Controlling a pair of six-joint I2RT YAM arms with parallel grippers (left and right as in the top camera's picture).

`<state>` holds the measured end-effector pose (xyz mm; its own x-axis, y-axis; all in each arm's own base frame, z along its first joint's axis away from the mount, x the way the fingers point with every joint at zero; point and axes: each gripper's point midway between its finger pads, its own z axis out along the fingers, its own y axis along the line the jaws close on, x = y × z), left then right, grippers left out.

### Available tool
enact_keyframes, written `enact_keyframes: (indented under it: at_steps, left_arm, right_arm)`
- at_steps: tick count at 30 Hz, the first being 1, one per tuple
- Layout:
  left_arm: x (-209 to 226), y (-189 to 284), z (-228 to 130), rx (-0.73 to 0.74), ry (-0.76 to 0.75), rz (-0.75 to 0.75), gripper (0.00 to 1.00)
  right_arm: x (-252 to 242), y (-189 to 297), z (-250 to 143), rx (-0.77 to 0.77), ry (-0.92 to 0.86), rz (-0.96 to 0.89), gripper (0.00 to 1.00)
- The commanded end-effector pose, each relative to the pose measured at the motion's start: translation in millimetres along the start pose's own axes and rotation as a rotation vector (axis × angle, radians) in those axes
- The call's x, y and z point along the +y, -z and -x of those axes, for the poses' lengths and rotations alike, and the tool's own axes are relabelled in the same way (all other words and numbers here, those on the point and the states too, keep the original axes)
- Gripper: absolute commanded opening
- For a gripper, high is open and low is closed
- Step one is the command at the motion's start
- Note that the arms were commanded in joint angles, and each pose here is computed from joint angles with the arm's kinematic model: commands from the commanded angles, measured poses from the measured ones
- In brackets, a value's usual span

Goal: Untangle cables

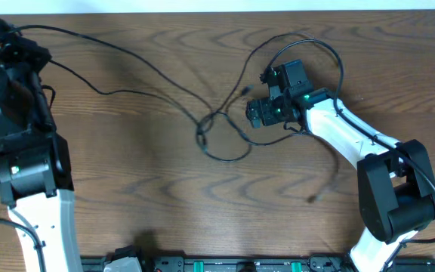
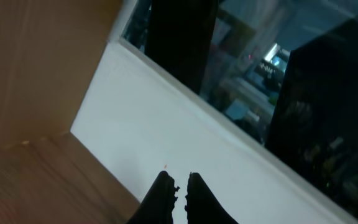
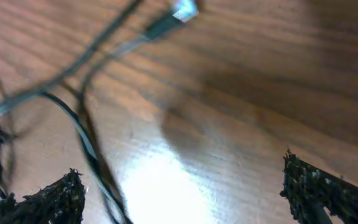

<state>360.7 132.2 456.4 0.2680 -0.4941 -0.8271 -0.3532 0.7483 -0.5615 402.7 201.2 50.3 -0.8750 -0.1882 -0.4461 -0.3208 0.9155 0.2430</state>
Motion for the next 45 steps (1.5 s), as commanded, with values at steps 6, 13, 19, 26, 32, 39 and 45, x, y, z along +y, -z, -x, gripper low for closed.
enact_keyframes:
  at_steps: [6, 13, 19, 26, 32, 39, 45]
  left_arm:
    - [4, 2, 2, 0.008, 0.103, 0.04, 0.08]
    - [19, 0, -5, 0.02, 0.051, 0.113, 0.07]
    - [23, 0, -4, 0.016, -0.023, 0.136, 0.08]
    - [37, 3, 0, -0.007, -0.074, 0.212, 0.08]
    - [44, 4, 4, -0.025, -0.116, 0.251, 0.07]
    - [80, 27, 49, -0.268, -0.098, 0.517, 0.08]
    - [105, 56, 74, -0.435, -0.074, 0.725, 0.08]
  right_arm:
    - [29, -12, -22, 0.076, 0.132, 0.11, 0.99]
    - [68, -37, -38, 0.101, 0.218, 0.16, 0.96]
    - [88, -67, -65, 0.15, 0.228, 0.117, 0.89]
    - [77, -92, -86, 0.178, 0.263, -0.046, 0.24]
    - [68, -93, -87, 0.18, 0.232, -0.092, 0.01]
    - [60, -91, -88, 0.184, 0.184, -0.139, 0.01]
    - [62, -91, -89, 0.188, 0.169, -0.127, 0.01]
